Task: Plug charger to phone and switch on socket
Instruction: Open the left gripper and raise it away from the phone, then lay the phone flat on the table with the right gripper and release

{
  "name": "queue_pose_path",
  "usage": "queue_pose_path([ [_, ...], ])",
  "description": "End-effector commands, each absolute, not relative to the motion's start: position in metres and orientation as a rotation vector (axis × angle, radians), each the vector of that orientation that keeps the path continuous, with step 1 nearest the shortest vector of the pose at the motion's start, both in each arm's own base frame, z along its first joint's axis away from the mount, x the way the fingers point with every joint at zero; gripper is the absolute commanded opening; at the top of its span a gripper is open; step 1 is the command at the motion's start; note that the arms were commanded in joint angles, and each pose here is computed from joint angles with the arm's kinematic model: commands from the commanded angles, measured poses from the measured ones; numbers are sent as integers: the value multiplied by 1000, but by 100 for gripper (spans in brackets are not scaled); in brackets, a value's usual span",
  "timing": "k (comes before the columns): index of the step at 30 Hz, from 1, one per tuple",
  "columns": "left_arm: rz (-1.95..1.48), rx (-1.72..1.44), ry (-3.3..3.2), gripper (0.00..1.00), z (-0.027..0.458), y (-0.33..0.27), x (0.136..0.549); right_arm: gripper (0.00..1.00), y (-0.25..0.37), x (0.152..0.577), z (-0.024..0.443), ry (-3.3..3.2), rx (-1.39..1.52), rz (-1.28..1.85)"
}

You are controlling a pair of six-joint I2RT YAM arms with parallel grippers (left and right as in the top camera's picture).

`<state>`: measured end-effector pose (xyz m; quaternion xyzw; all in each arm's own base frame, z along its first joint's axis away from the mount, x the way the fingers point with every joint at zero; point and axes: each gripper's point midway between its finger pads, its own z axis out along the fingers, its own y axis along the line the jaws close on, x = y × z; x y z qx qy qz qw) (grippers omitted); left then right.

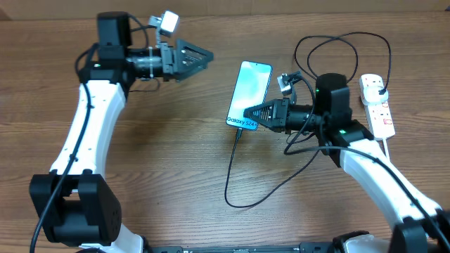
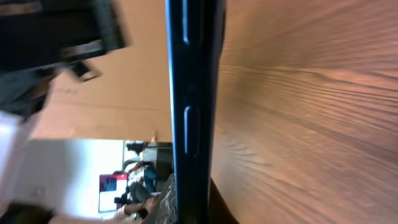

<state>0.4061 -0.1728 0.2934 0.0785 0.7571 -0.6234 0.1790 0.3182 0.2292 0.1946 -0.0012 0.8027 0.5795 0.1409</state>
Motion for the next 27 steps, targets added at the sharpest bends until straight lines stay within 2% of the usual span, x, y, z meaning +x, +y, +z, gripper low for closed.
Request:
queue_pose_path([
  [1, -1611, 95, 2156, 100, 288, -141, 427, 4, 228, 333, 159, 2389, 63, 1613],
  [8, -1300, -225, 2277, 100, 250, -87, 454, 4, 233, 338, 99, 2525, 166, 1609],
  [13, -883, -439, 2341, 100, 216, -40, 475, 5, 236, 347, 58, 2584, 226, 1484],
  [20, -498, -600, 2330, 100, 199, 11, 485, 8, 263, 335, 37, 2630, 154, 1450],
  [27, -426, -628, 2322, 100, 197, 21, 485, 4, 293, 317, 19, 2658, 36, 1480],
])
